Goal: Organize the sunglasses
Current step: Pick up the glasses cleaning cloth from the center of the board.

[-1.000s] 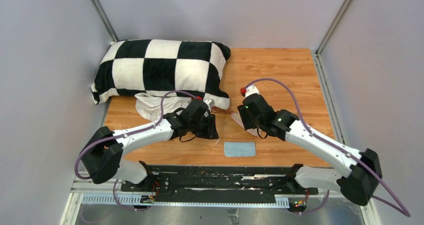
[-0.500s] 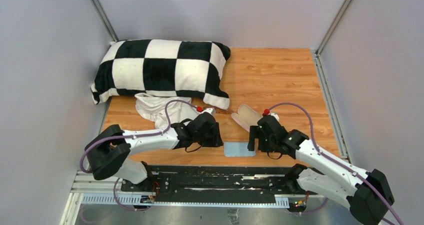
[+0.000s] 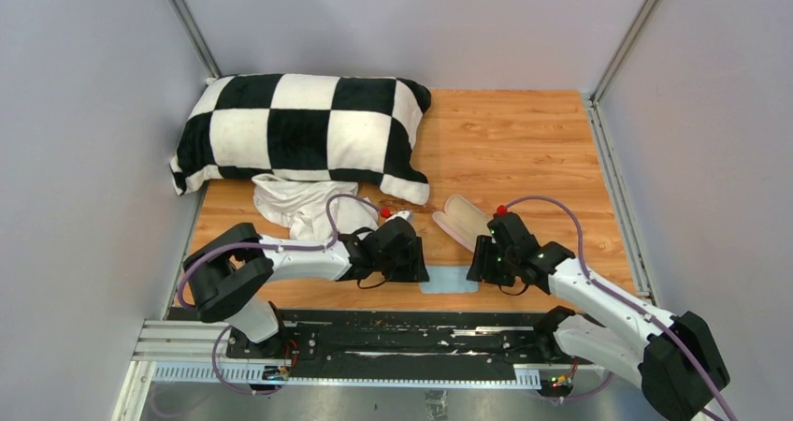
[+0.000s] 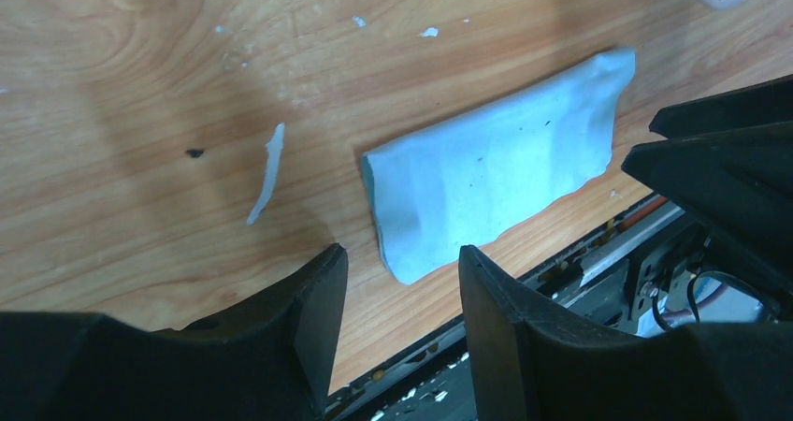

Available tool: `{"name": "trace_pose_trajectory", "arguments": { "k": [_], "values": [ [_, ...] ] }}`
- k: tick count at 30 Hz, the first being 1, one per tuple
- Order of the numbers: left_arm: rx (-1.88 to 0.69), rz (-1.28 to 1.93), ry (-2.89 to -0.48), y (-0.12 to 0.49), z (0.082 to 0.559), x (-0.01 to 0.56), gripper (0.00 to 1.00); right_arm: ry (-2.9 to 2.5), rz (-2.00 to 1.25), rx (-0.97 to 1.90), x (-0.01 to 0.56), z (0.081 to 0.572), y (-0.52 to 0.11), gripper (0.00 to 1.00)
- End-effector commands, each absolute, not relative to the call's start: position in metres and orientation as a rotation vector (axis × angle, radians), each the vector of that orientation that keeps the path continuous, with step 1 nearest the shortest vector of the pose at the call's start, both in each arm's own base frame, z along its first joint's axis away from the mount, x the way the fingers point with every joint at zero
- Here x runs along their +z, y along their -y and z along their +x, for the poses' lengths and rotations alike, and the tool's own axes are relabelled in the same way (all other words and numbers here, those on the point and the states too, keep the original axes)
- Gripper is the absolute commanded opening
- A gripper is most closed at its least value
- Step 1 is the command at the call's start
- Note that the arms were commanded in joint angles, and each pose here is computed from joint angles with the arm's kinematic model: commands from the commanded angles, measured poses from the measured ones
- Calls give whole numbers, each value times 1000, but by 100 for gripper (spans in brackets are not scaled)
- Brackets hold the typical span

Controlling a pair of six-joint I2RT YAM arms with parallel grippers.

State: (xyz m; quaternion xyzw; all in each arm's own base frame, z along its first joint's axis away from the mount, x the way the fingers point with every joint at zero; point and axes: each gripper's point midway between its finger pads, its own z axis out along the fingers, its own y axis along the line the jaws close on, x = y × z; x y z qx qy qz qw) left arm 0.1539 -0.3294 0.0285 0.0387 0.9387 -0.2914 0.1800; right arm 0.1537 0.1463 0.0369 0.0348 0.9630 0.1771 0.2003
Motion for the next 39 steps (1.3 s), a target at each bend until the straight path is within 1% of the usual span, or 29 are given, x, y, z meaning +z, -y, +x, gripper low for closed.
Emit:
{"name": "trace_pose_trajectory", "arguments": {
  "k": [1, 4, 13, 27, 33, 39],
  "values": [
    [-852, 133, -2665, 342, 152, 27, 53, -2695, 116, 515, 33, 154, -145, 53],
    [-840, 124, -2666, 339, 152, 25, 52, -2702, 124, 518, 30, 154, -146, 52],
    [-733, 22, -2683, 319, 153, 12, 44, -2716, 143, 543, 24, 150, -146, 52],
    [-765, 35, -2696, 333, 149, 7, 38, -2729, 172, 557, 18, 148, -141, 52],
    [-761, 32, -2680, 333, 151, 10, 37, -2725, 179, 571, 19, 149, -141, 52],
    [-749, 35, -2673, 332, 153, 11, 32, -2748, 139, 588, 18, 149, -145, 52]
  ]
}}
